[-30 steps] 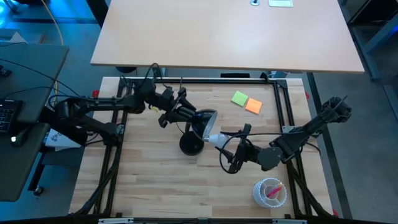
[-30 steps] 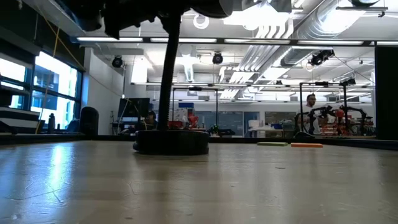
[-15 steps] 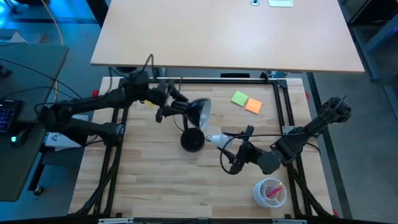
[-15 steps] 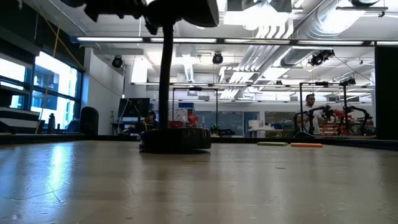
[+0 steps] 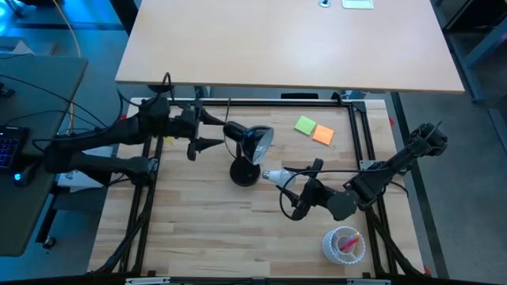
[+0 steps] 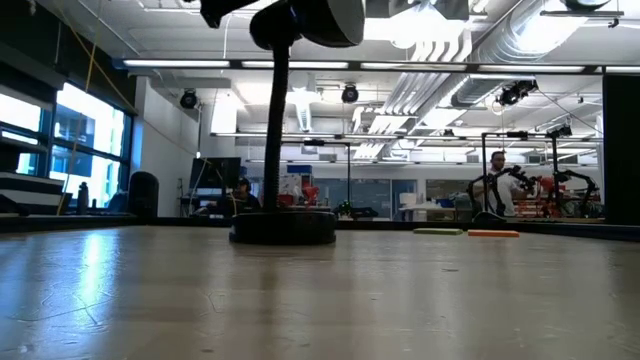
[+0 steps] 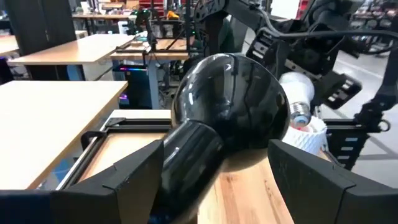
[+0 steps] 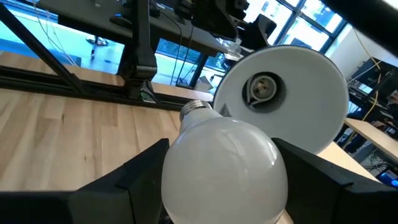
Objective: Screw lightbulb
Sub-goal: Insert the white lightbulb into the black lamp
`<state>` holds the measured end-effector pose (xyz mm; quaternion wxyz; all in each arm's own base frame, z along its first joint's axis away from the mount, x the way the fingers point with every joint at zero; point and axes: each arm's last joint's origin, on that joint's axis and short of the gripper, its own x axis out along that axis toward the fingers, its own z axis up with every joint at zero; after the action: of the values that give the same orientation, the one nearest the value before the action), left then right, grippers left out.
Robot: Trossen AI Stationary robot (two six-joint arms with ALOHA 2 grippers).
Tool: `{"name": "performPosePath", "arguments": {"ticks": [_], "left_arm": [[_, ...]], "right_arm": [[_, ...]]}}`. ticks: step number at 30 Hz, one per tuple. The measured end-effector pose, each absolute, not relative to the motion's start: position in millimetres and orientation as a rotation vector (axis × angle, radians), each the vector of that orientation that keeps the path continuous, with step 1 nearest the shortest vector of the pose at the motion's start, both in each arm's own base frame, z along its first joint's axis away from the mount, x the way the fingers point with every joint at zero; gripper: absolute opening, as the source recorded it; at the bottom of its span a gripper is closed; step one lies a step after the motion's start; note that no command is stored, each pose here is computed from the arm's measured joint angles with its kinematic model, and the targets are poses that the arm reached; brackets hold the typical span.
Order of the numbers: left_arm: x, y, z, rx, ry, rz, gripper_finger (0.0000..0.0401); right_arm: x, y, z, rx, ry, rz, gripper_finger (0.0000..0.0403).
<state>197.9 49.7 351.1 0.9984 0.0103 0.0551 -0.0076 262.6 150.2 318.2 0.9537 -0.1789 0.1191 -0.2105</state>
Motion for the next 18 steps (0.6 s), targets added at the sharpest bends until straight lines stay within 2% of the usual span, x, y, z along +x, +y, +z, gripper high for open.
{"name": "performPosePath", "arguments": {"ticks": [11, 18], "left_arm": [[206.3, 43.1, 344.9, 0.103, 0.149, -0.028, 0.0285], [201.1, 47.9, 327.5, 0.143, 0.357, 0.252, 0.0285]], "right_arm": [[262.5, 148.9, 315.9, -0.404, 0.268, -0.425, 0.0255], [255.0, 141.6, 320.6, -0.433, 0.293, -0.439, 0.0255]]}}
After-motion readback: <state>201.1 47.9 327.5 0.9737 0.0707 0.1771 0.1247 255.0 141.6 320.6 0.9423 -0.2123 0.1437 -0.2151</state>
